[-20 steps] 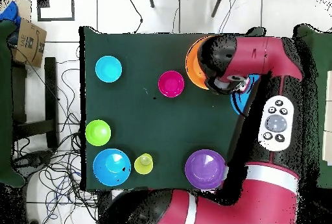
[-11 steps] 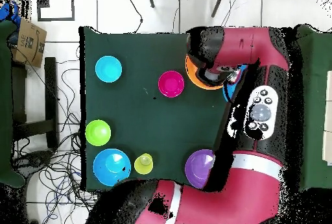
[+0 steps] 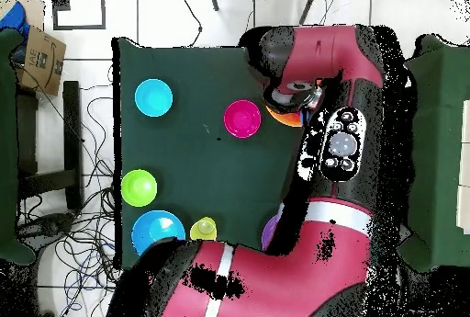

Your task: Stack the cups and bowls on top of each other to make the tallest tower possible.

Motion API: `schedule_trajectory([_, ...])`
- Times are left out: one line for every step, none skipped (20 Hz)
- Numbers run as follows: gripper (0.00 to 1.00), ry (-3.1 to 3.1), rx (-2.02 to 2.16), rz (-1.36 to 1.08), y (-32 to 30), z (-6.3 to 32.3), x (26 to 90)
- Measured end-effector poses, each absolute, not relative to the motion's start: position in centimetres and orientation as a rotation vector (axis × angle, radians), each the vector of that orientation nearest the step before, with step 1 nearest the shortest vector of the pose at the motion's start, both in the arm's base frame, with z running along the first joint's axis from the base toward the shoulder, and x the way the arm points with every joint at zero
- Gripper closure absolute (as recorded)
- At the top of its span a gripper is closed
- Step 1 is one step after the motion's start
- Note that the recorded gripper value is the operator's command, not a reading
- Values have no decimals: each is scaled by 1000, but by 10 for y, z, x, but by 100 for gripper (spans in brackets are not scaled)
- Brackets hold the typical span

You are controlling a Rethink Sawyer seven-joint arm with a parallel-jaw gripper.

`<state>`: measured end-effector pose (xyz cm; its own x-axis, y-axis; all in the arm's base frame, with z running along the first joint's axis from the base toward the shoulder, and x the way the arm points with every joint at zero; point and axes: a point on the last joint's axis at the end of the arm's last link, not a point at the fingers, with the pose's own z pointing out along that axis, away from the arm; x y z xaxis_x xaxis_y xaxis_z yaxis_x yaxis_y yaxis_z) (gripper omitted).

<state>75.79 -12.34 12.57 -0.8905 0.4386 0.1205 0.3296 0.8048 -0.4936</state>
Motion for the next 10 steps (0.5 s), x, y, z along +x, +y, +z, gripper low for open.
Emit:
schedule_trajectory([100,-2758,-595,697,-120,124,760])
schedule_trajectory([100,-2754,-594,701,-118,123,762])
schedule_trajectory([100,-2748,-594,703,-116,122,764])
schedule_trajectory([100,-2744,-596,704,-115,121,765])
schedule_trajectory([100,-2740,-596,705,-114,120,766])
schedule_trajectory([100,-2736,-598,705,-113,120,767])
schedule_trajectory([100,-2732,-600,705,-112,120,769])
schedule_trajectory([100,-2728,-603,704,-111,119,771])
schedule_trajectory([100,-2725,-606,703,-110,119,773])
schedule_trajectory([100,-2724,-609,702,-109,119,774])
